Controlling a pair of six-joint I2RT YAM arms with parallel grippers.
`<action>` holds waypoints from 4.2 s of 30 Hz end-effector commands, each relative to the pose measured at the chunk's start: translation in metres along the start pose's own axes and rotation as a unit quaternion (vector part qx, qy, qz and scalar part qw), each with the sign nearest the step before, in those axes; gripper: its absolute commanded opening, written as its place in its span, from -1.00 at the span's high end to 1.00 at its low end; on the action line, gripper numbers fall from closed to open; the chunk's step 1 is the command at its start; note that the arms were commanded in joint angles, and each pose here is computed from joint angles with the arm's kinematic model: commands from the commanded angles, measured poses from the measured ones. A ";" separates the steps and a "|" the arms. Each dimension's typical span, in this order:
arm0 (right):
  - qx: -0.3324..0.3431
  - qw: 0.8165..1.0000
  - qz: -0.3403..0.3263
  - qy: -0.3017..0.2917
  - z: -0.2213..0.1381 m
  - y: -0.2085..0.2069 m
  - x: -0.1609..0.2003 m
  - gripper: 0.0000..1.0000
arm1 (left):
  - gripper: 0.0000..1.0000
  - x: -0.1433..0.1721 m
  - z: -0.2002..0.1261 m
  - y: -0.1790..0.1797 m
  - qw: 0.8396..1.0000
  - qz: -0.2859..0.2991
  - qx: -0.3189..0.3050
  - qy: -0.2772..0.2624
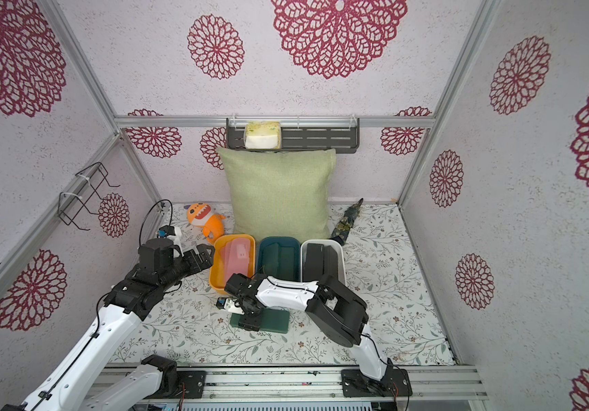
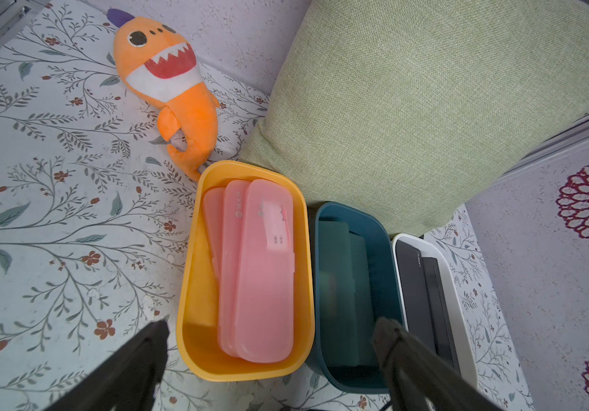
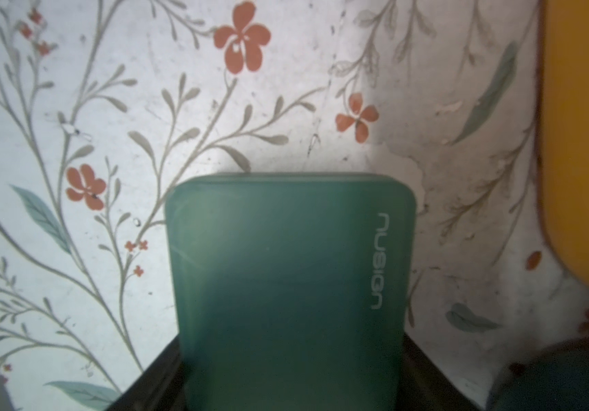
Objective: Place the pencil cases by color into the storage box
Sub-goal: Pick up the pencil case from the center of the board, then place the pencil case at the storage box.
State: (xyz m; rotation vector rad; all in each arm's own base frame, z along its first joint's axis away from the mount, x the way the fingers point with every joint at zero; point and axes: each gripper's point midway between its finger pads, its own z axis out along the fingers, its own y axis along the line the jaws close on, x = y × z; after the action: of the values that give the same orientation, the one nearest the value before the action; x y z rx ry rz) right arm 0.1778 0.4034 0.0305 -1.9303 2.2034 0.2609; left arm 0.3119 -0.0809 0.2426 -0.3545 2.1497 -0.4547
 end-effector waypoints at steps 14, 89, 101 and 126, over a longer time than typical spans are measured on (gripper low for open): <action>-0.004 0.973 0.208 -0.099 -0.104 -0.003 -0.048 0.32 | -0.95 0.006 -0.012 0.001 1.000 -0.003 0.005 0.014; 0.188 0.777 0.577 -0.167 -0.103 -0.232 0.064 0.07 | -0.95 0.025 0.028 -0.022 0.993 -0.033 0.046 0.101; 0.196 0.778 0.580 -0.143 -0.090 -0.234 0.075 -0.11 | -0.95 0.025 0.029 -0.020 0.993 -0.032 0.045 0.102; 0.216 0.785 0.563 -0.144 -0.107 -0.246 0.069 -0.98 | -0.95 0.022 0.026 -0.020 0.994 -0.032 0.045 0.099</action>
State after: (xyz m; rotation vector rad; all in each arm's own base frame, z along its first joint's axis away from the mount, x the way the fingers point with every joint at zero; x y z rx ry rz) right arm 0.4002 0.2882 0.0988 -0.1632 2.6065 0.2132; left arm 0.3172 -0.1152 0.2102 -0.3587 2.3395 -0.6473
